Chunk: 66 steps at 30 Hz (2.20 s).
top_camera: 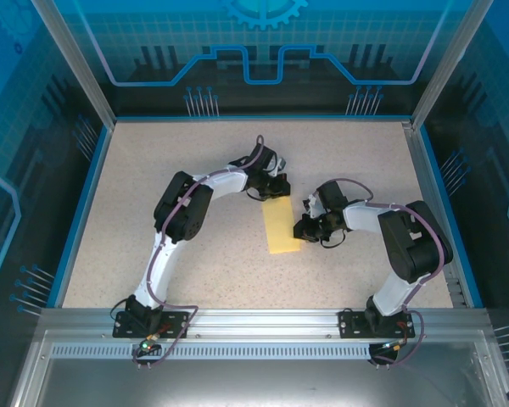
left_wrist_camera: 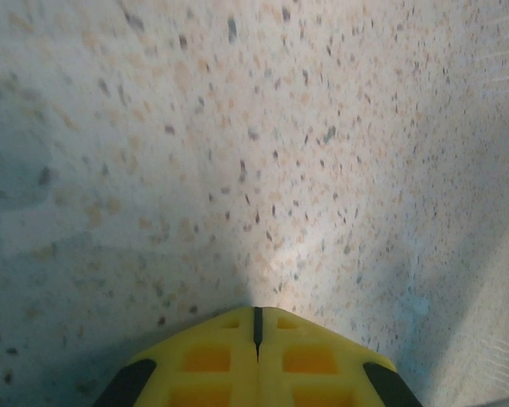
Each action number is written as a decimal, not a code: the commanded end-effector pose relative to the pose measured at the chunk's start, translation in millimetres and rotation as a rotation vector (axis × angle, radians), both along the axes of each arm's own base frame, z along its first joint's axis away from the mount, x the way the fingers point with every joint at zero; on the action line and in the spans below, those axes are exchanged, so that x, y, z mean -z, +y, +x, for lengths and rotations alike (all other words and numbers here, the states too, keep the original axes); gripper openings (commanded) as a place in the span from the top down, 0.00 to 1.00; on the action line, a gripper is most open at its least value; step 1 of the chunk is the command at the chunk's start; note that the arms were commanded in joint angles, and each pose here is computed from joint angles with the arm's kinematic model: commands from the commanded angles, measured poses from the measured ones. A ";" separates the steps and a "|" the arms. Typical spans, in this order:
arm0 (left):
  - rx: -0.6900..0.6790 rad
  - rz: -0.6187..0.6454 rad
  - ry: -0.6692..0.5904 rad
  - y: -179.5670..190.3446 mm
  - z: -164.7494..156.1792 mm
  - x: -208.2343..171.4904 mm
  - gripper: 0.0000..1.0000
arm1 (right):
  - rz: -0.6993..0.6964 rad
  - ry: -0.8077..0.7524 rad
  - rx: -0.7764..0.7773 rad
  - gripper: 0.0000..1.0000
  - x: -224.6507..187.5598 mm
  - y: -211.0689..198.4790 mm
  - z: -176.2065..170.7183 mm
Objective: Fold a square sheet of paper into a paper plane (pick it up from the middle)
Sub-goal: Move the square sheet of paper to the center of the table, then fold the triangle a second time at the center of the table.
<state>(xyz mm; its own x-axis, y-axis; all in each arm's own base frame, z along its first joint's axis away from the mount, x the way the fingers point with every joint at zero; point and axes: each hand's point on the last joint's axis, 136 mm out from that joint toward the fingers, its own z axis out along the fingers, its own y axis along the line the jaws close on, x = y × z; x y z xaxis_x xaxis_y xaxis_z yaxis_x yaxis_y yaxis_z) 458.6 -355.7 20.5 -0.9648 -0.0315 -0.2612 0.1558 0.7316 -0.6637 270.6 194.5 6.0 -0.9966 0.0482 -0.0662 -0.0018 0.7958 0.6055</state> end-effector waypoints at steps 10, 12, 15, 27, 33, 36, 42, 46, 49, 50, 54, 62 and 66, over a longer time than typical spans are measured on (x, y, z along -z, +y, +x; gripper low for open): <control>-0.268 0.070 -0.178 94.5 63.7 -87.0 0.75 | -0.190 0.187 -0.044 0.89 30.4 11.2 -71.7; -0.308 0.090 -0.163 112.7 50.1 -95.7 0.71 | -0.211 0.167 -0.055 0.90 28.5 24.0 -76.7; -0.361 0.113 -0.137 136.9 17.7 -103.6 0.59 | -0.220 0.094 -0.047 0.89 16.5 42.7 -72.3; -0.514 0.107 0.014 191.0 -107.5 -89.2 0.38 | -0.286 -0.196 -0.045 0.71 -51.1 81.9 9.1; -0.520 0.080 0.089 197.1 -148.7 -71.0 0.33 | -0.307 -0.185 -0.069 0.71 -29.2 104.8 36.7; -0.504 0.046 0.117 194.2 -161.8 -66.8 0.29 | -0.321 -0.174 -0.053 0.71 -19.7 106.2 47.5; -0.464 0.021 0.143 185.4 -180.6 -62.5 0.21 | -0.320 -0.148 -0.025 0.71 -8.9 101.6 62.0; -0.430 0.033 0.176 171.3 -192.2 -55.7 0.20 | -0.386 -0.101 0.058 0.70 3.2 80.0 63.1; -0.410 0.041 0.215 159.8 -199.8 -47.6 0.20 | -0.447 -0.066 0.109 0.71 15.1 61.2 54.2; -0.401 0.043 0.225 155.6 -202.1 -45.6 0.20 | -0.467 -0.057 0.136 0.71 17.0 53.7 51.2; -0.352 0.051 0.261 139.2 -212.4 -39.5 0.20 | -0.494 -0.075 0.215 0.71 6.9 32.7 46.4; -0.300 0.074 0.318 119.6 -237.2 -30.9 0.20 | -0.337 -0.182 0.137 0.67 -44.2 56.0 56.2; -0.291 0.100 0.342 117.6 -245.9 -25.0 0.20 | -0.352 -0.147 0.107 0.66 -29.9 56.7 51.5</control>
<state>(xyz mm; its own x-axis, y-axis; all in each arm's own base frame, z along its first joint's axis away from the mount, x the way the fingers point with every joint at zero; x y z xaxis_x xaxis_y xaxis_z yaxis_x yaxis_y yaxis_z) 223.6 -236.0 52.1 -0.9523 -0.3052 0.0005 -0.2477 0.7721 -0.5853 324.4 251.2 39.4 -0.9558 0.1285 -0.2643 0.0450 0.9527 0.3005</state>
